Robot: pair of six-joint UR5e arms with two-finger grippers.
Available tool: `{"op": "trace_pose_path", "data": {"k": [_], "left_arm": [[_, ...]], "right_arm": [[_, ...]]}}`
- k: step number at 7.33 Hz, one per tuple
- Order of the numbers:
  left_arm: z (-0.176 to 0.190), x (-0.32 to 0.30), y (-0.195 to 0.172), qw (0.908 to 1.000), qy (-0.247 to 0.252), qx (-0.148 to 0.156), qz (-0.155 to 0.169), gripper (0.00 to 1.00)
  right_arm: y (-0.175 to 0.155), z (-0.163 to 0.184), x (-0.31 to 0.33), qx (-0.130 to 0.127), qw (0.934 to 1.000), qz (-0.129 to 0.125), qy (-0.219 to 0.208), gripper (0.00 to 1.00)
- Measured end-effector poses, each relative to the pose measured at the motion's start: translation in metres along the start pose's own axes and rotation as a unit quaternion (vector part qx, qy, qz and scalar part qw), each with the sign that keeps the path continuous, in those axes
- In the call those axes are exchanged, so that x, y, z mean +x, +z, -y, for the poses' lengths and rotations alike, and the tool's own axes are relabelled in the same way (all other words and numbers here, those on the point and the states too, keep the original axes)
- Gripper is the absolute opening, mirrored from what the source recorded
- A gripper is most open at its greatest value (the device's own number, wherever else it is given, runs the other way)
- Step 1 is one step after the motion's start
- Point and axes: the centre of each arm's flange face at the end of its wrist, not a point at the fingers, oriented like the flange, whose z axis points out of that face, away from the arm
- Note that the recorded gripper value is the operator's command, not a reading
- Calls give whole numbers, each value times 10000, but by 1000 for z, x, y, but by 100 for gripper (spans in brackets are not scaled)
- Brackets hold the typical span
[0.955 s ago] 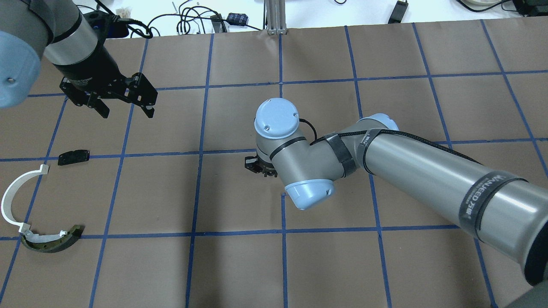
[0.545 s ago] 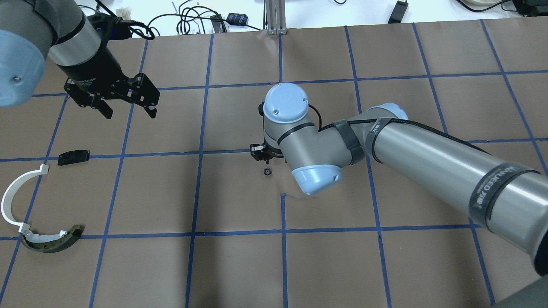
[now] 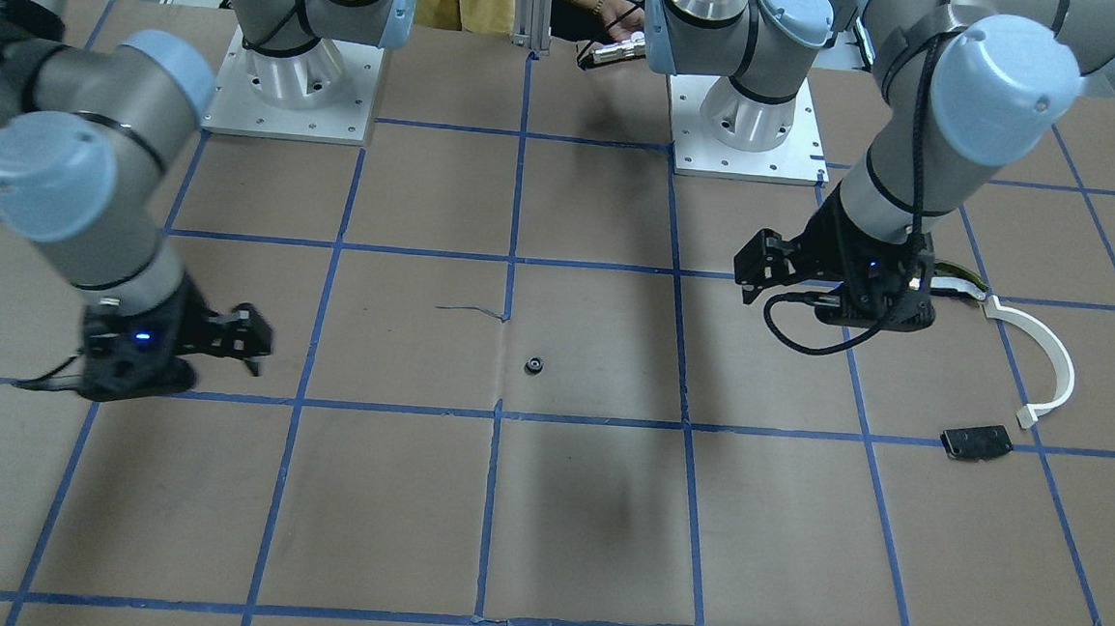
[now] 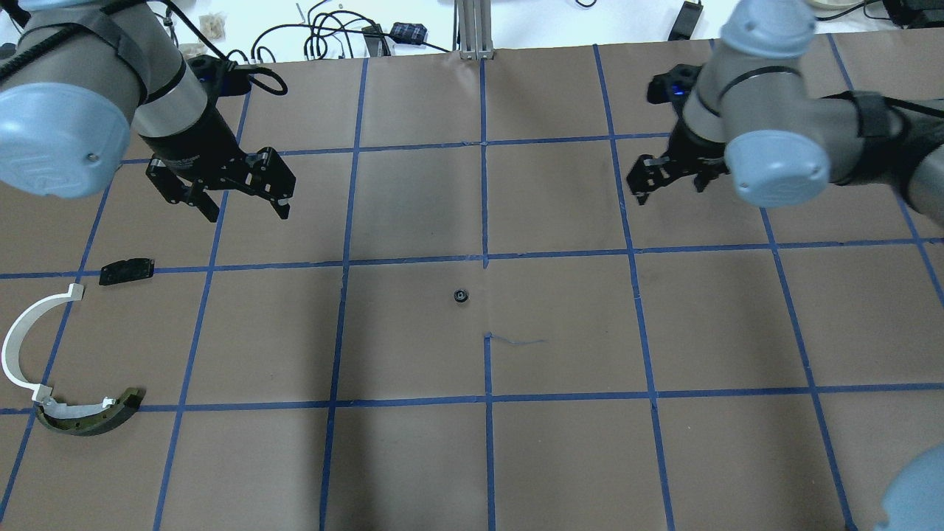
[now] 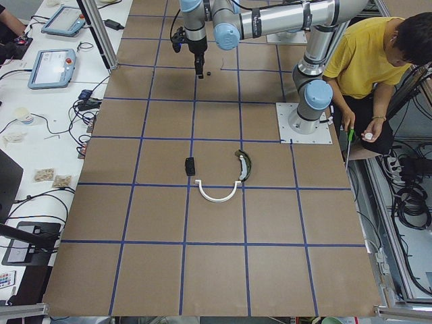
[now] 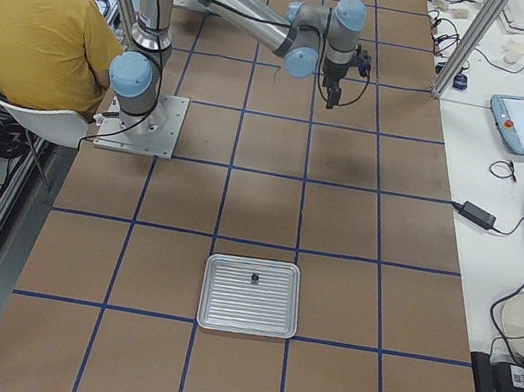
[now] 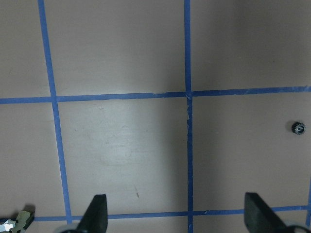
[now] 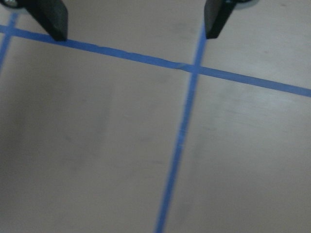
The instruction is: Place bearing gear from tray to pile
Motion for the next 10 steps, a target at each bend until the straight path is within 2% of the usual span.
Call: {"op": "trace_pose_path", "data": {"k": [2,3,5,6,7,8,10], "left_arm": [[5,66,44,9999,135,-18,-89,100],[7,99,72,9997,233,-19,-70,100],[15,146,122,9996,284,58,-60,100],[16,170,145,9994,321,95,-48,100],[12,194,166,9991,414,90,-20,100],[9,212,183,9986,518,68,6,100],[8,225,208,9981,613,-3,38,100]], "right_arm": [[-10,-58,161,-90,9997,-196,-113,100],[-14,-100,230,-103,9997,-230,-10,100],[-4,-181,331,-51,9997,-139,182,100],[16,-208,367,13,9995,-85,299,100],[45,-225,397,84,9991,-66,412,100],[73,-234,420,136,9987,-115,477,92],[98,-241,439,155,9984,-127,535,83]]}}
